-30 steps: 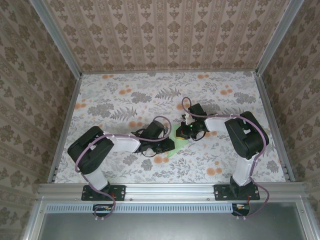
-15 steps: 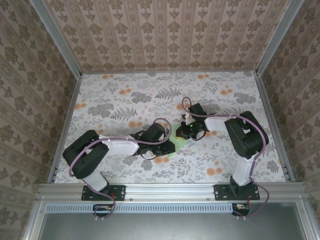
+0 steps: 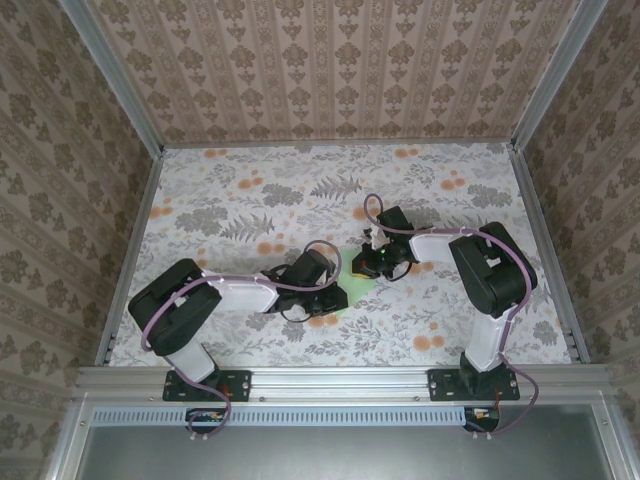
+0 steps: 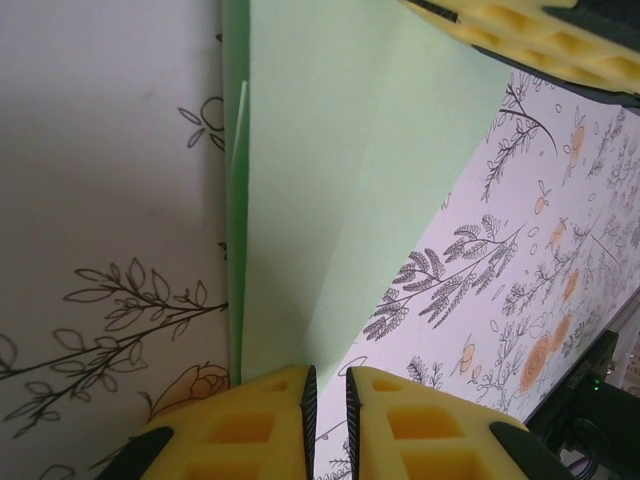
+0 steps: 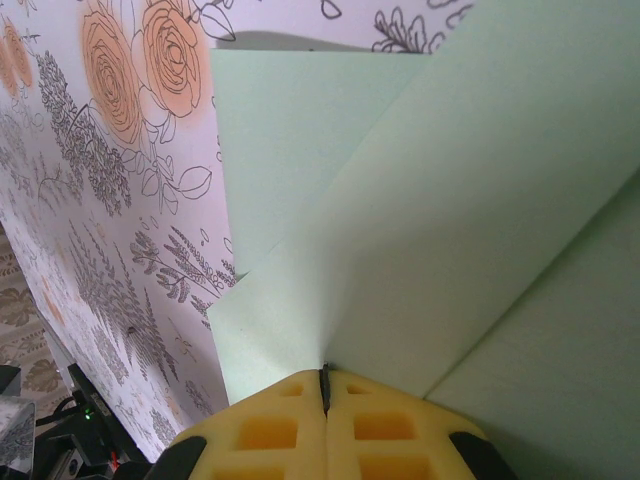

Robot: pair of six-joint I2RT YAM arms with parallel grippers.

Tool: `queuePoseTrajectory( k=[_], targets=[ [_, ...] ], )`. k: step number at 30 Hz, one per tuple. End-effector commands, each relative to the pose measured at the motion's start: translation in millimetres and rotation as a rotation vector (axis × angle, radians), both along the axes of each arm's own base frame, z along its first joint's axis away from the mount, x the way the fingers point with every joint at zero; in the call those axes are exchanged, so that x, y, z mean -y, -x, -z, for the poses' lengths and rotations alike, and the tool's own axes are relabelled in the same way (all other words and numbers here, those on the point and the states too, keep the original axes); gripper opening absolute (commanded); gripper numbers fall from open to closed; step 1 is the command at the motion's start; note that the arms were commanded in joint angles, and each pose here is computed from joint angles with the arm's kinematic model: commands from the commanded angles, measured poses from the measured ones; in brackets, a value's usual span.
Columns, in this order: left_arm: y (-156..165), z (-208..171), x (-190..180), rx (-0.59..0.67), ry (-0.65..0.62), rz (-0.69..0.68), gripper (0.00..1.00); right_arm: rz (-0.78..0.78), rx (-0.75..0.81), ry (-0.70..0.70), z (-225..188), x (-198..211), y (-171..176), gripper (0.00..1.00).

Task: Fold a paper plane with a square sheet of paper (pick it up from the middle)
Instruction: Fourth fold the wing at the center of the table.

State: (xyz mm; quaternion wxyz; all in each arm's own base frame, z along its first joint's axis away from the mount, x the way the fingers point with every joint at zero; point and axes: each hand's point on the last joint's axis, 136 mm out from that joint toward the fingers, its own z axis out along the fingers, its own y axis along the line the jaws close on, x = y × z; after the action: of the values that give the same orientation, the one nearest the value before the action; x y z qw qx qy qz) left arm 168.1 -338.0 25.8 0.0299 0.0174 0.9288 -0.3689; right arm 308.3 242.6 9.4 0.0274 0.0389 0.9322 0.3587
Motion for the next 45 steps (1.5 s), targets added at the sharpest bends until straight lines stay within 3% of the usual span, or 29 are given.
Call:
queuePoseTrajectory(
  k=[1,13,20,26,30,38,45],
  targets=[
    [13.5,19.6,-12.6,-0.055,-0.065,-0.011,0.18,0.045,-0.151,0.264,67.7,44.2,32.6,0.0],
    [42.2,46.8,-41.4,-0.166,-0.168,-0.043,0.14,0.045,-0.16,0.271,69.9,45.8,35.0,0.0],
    [49.4,31.6,-44.3,-0.143,-0.121,-0.019,0.05,0.043,-0.162,0.275,71.0,46.2,35.7,0.0],
    [14.7,-26.3,-30.9,0.097,0.005,-0.02,0.02,0.044,-0.165,0.276,72.5,46.7,35.9,0.0],
    [-8.5,-46.6,-30.6,0.186,0.039,-0.068,0.02,0.045,-0.168,0.277,73.6,46.6,36.2,0.0],
    [-24.1,-37.4,1.1,0.15,0.081,-0.029,0.0,0.048,-0.168,0.268,71.7,44.8,34.3,0.0],
    [-20.1,-11.7,-1.7,0.09,0.022,-0.027,0.0,0.048,-0.167,0.267,70.2,44.4,34.8,0.0]
  ],
)
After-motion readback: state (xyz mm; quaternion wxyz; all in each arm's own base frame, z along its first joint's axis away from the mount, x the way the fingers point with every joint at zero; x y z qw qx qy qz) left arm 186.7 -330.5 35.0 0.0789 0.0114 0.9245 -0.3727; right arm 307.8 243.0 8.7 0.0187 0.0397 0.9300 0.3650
